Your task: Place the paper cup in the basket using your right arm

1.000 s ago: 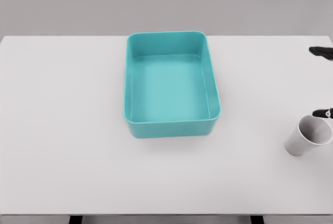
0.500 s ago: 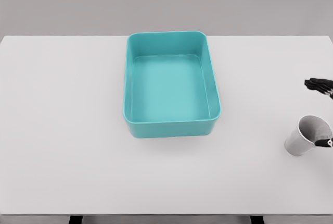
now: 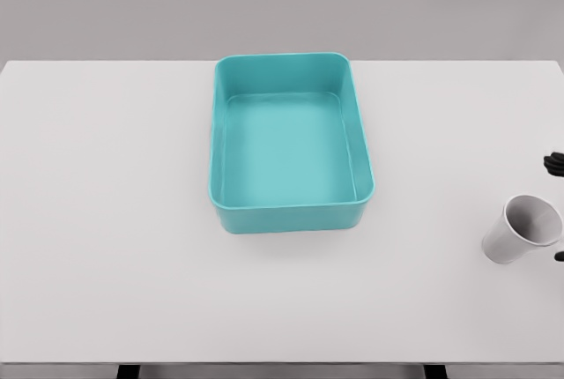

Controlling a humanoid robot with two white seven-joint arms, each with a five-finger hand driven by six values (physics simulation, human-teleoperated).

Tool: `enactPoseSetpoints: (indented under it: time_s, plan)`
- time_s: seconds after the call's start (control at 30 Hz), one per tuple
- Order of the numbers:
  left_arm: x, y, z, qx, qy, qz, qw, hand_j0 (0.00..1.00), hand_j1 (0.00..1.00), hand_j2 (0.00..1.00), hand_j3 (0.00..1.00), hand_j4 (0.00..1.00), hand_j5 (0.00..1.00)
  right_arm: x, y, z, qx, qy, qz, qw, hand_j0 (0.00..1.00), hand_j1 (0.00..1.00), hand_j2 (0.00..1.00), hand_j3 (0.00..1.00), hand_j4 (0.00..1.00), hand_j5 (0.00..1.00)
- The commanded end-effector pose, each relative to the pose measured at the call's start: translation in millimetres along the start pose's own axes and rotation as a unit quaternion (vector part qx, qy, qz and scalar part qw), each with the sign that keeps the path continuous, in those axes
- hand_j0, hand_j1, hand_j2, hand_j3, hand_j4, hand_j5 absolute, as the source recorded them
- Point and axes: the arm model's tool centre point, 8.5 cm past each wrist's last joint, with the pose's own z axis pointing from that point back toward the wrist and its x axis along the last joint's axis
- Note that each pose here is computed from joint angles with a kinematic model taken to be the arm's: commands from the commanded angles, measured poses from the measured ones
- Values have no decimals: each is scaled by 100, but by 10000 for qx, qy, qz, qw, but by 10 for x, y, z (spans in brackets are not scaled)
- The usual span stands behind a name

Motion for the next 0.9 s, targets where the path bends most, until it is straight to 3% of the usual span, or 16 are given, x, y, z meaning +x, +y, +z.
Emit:
enactPoseSetpoints:
  time_s: [0.0, 0.2, 0.3, 0.47, 0.87]
  plan:
    - [0, 0, 0, -1, 0, -3, 10000, 100, 100, 100, 100, 100, 100, -73, 36, 43, -108, 30, -124, 9999, 100, 100, 100, 100, 100, 100]
    - [0, 0, 0, -1, 0, -3, 10000, 100, 100, 100, 100, 100, 100, -213, 89, 134, -359, 105, -289, 9989, 100, 100, 100, 100, 100, 100]
    - [0, 0, 0, -1, 0, -3, 10000, 100, 100, 100, 100, 100, 100, -440, 176, 278, -604, 343, -524, 9962, 100, 100, 100, 100, 100, 100]
    - [0, 0, 0, 0, -1, 5, 10000, 100, 100, 100, 100, 100, 100, -545, 228, 349, -755, 432, -645, 9941, 100, 100, 100, 100, 100, 100]
    - [0, 0, 0, -1, 0, -3, 10000, 100, 100, 100, 100, 100, 100, -728, 344, 211, -982, 280, -904, 9907, 100, 100, 100, 100, 100, 100]
